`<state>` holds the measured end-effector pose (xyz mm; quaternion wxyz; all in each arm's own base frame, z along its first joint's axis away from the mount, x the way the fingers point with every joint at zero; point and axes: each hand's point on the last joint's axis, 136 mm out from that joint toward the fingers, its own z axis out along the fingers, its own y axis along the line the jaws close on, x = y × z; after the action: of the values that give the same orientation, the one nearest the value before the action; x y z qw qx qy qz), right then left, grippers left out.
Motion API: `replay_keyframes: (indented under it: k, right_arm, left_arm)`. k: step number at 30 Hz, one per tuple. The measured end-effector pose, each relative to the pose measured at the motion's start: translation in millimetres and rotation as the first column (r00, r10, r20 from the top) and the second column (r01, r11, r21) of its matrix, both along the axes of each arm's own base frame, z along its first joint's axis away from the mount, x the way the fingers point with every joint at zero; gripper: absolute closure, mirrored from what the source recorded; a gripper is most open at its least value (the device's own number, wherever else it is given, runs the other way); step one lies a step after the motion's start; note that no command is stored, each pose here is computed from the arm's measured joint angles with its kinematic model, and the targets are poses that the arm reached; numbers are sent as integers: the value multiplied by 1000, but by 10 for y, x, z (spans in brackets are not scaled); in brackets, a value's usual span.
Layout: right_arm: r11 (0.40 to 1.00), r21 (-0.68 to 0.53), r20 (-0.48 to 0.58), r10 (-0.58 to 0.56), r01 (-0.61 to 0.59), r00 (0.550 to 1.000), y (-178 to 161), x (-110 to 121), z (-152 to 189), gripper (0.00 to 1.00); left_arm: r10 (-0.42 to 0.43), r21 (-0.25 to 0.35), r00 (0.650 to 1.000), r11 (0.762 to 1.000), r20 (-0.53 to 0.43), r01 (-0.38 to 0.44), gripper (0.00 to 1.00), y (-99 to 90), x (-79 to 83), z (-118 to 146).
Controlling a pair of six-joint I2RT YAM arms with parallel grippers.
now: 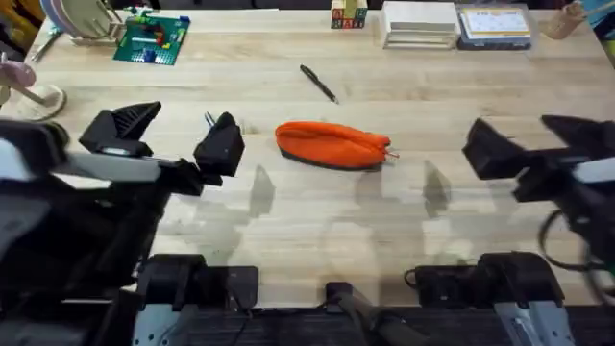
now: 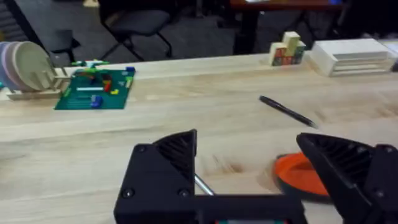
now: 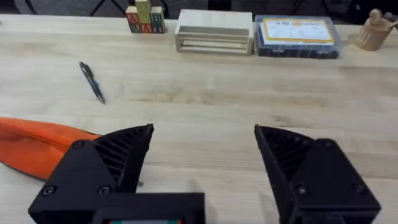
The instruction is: Unzip the bag, pick up the pens from the table one at a time and place them inside, then zip the bag closed.
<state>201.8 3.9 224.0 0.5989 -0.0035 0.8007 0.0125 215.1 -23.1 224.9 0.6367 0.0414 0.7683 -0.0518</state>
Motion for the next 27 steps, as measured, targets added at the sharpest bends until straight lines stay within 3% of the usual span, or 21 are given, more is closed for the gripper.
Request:
replay_keyframes:
  k: [6, 7, 12, 17, 21, 24, 27]
  right_arm:
    - [1000, 17, -45, 25, -24, 999, 50, -205, 470, 4]
    - [998, 33, -110, 53, -49, 993, 102, -358, 621, 4]
    - [997, 43, -164, 68, -62, 984, 130, -411, 659, 3]
    - [994, 59, -169, 100, -91, 981, 187, -418, 655, 4]
    - [991, 71, -168, 126, -115, 978, 234, -424, 658, 4]
    - [990, 74, -166, 133, -122, 977, 246, -426, 660, 4]
    - [989, 75, -163, 137, -126, 977, 253, -423, 669, 4]
  left_arm:
    - [-47, -13, 994, 999, -95, 46, 7, -82, -35, 228]
    - [-77, -23, 990, 997, -117, 74, 7, -132, -1, 406]
    - [-125, -40, 982, 992, -142, 120, 6, -215, 53, 506]
    - [-201, -66, 950, 979, -238, 190, 7, -339, 131, 307]
    - [-265, -48, 913, 964, -310, 263, 7, -426, 218, 121]
    - [-327, -17, 877, 939, -352, 343, 7, -504, 269, -12]
    - [-396, 27, 834, 898, -383, 439, 7, -585, 298, -134]
